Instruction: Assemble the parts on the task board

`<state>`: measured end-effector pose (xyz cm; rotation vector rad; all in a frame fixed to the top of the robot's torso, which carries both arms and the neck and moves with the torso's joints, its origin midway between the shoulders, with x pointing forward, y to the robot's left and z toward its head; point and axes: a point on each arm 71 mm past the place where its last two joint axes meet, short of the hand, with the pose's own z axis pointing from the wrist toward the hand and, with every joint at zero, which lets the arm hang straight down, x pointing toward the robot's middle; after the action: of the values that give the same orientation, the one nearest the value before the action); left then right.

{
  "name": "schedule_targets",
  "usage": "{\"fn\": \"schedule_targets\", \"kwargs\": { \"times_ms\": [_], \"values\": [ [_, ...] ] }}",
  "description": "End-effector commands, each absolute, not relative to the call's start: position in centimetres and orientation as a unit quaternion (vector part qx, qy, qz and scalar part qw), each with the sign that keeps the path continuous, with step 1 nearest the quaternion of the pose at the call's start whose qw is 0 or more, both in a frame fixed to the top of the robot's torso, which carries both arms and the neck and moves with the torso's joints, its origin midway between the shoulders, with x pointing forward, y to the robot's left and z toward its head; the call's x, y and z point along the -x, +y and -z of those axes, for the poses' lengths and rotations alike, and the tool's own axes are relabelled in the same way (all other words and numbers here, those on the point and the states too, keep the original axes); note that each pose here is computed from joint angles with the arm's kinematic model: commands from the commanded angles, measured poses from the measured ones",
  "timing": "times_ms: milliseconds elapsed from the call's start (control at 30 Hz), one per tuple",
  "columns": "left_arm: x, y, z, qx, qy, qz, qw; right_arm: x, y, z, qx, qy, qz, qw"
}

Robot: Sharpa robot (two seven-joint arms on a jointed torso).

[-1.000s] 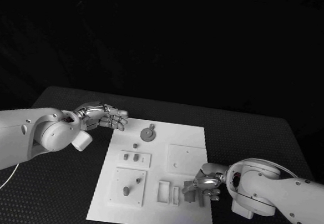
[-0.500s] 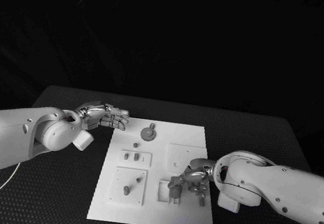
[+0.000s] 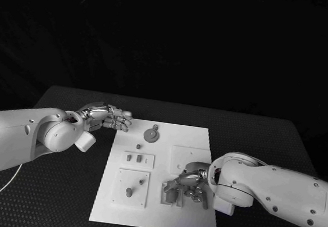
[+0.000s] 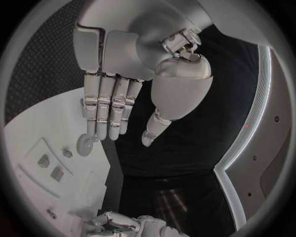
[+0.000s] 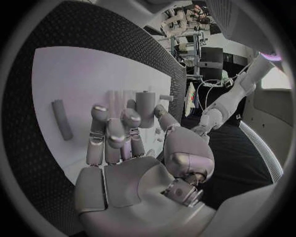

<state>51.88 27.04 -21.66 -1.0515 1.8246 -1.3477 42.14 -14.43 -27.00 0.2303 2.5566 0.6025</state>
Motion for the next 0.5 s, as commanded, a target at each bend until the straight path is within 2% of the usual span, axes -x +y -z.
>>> {"fn": "schedule_targets", "kwargs": {
  "times_ms": [33, 500],
  "values": [
    [-51.81, 26.93, 21.56, 0.395, 0.693, 0.517, 0.311, -41.96, -14.09, 27.24, -0.072, 0.942, -0.214, 0.248],
    [-51.74, 27.03, 21.54, 0.395, 0.693, 0.517, 0.311, -41.99, -13.62, 27.53, -0.059, 0.942, -0.21, 0.254]
  ]
}}
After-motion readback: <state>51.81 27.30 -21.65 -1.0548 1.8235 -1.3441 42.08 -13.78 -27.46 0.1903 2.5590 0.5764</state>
